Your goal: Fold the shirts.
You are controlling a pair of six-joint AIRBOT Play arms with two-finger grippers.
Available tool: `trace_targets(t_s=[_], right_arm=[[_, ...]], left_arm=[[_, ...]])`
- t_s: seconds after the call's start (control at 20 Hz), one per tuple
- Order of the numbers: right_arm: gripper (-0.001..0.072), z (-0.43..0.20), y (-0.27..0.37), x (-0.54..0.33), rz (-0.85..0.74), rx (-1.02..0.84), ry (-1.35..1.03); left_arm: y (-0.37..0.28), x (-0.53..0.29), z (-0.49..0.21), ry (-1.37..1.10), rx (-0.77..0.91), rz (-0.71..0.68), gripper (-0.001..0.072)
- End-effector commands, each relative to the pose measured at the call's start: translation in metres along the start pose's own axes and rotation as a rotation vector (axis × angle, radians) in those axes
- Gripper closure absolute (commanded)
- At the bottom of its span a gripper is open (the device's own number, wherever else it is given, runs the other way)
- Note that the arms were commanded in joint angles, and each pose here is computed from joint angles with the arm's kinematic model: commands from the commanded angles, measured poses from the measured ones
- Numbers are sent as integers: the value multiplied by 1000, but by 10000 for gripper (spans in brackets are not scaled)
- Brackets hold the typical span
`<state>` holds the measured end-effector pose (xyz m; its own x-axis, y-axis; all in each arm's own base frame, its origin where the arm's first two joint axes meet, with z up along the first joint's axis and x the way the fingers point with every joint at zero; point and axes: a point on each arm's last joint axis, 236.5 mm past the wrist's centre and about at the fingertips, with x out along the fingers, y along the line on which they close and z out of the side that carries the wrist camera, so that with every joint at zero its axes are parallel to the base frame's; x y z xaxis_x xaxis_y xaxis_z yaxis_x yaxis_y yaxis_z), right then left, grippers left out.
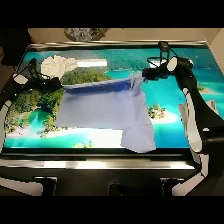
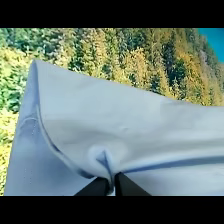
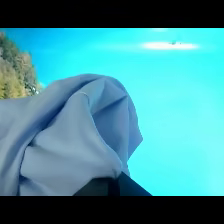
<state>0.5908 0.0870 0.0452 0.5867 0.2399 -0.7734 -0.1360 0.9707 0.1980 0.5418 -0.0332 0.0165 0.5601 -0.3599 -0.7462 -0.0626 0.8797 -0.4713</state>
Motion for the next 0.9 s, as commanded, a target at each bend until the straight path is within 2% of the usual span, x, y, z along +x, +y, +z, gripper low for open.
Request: trace_targets(t_s=[0.0,0.05,0.1,0.2,0.25,0.3,0.4,0.6,0.65,0.75,0.85], right_arm=[[447,-20,-1,0,28,-51,84],[247,-17,-5,-16,28,-95,86],[212,-19,-15,-36,19,-174,103],[244,-49,-53,-78,-27,-285,250],[323,-78,-73,-98,-43,-269,380],[348,-113,-87,-118,-31,-238,529],[343,-180,-82,-146,121,-236,790],[343,-230,-66,-139,187,-159,805],[343,-240,-64,-138,195,-149,819],[343,-254,-63,-137,209,-136,854],[343,-254,-64,-133,203,-135,841]], left_arm=[[-2,5,-17,97,-27,-24,437],[3,-7,-19,140,-11,-15,212],[16,-23,-24,194,12,19,134],[60,-56,-47,346,22,135,140],[82,-70,-65,427,-4,186,141],[100,-79,-85,501,-49,215,141],[114,-81,-134,637,-160,201,141],[124,-59,-205,761,-214,167,144],[117,-51,-206,737,-218,122,186],[104,-38,-199,682,-230,49,188],[101,-30,-192,635,-249,33,188]])
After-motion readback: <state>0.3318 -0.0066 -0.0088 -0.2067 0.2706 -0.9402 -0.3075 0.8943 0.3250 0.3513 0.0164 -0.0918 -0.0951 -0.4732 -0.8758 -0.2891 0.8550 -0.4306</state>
